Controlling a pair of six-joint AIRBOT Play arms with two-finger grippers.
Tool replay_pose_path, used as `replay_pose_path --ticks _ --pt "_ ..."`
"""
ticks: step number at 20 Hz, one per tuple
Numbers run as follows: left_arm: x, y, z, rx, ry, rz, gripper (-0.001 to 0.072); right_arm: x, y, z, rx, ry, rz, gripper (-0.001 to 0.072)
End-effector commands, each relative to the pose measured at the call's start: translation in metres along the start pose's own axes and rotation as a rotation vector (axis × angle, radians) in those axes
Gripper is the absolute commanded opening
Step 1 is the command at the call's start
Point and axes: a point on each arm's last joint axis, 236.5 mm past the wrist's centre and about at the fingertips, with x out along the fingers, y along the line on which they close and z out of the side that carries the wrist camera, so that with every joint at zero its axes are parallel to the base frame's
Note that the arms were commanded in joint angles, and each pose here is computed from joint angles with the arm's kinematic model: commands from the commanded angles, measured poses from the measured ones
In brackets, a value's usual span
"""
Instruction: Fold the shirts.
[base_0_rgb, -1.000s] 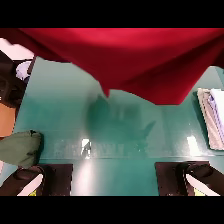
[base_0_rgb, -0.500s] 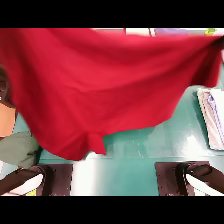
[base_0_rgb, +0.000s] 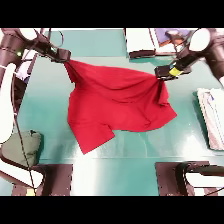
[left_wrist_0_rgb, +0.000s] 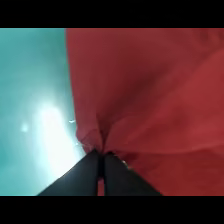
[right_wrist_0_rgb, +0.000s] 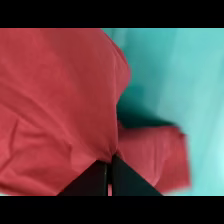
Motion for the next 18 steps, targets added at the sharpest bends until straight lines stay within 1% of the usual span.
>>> replay_pose_path --ticks 1,2,3,4,5,7,9,11,15,16,18 --pt "0.033 0.004 -0.021 -0.011 0.096 -0.002 0.0157 0.063 0.001 0.014 0.084 0.063 0.141 0.0019" --pt "0.030 0.006 -0.023 -0.011 0.104 0.008 0.0451 0.066 -0.002 0.017 0.086 0.058 0.165 0.0054" --pt "0.026 0.010 -0.027 -0.010 0.120 0.025 0.0487 0.066 -0.006 0.019 0.098 0.055 0.179 0.0243" --pt "0.022 0.012 -0.032 -0.008 0.150 0.034 0.0480 0.063 -0.015 0.020 0.115 0.052 0.176 0.0475" --pt "0.016 0.013 -0.038 -0.020 0.177 0.034 0.0480 0.058 -0.024 0.020 0.131 0.052 0.170 0.0491" --pt "0.001 0.016 -0.054 -0.055 0.239 0.037 0.0480 0.041 -0.045 0.013 0.127 0.056 0.136 0.0491" --pt "-0.014 0.014 -0.071 -0.057 0.276 0.040 0.0480 0.023 -0.078 -0.007 0.123 0.047 0.044 0.0490" --pt "-0.025 0.011 -0.091 -0.080 0.276 0.043 0.0480 0.011 -0.107 -0.038 0.145 0.063 -0.027 0.0491" --pt "-0.039 0.005 -0.155 -0.153 0.287 0.051 0.0480 0.015 -0.145 -0.113 0.288 0.141 -0.047 0.0500" --pt "-0.040 0.003 -0.176 -0.170 0.307 0.052 0.0480 0.022 -0.153 -0.131 0.330 0.174 -0.046 0.0597" --pt "-0.038 -0.001 -0.212 -0.208 0.335 0.052 0.0480 0.040 -0.157 -0.160 0.407 0.235 -0.011 0.0606"
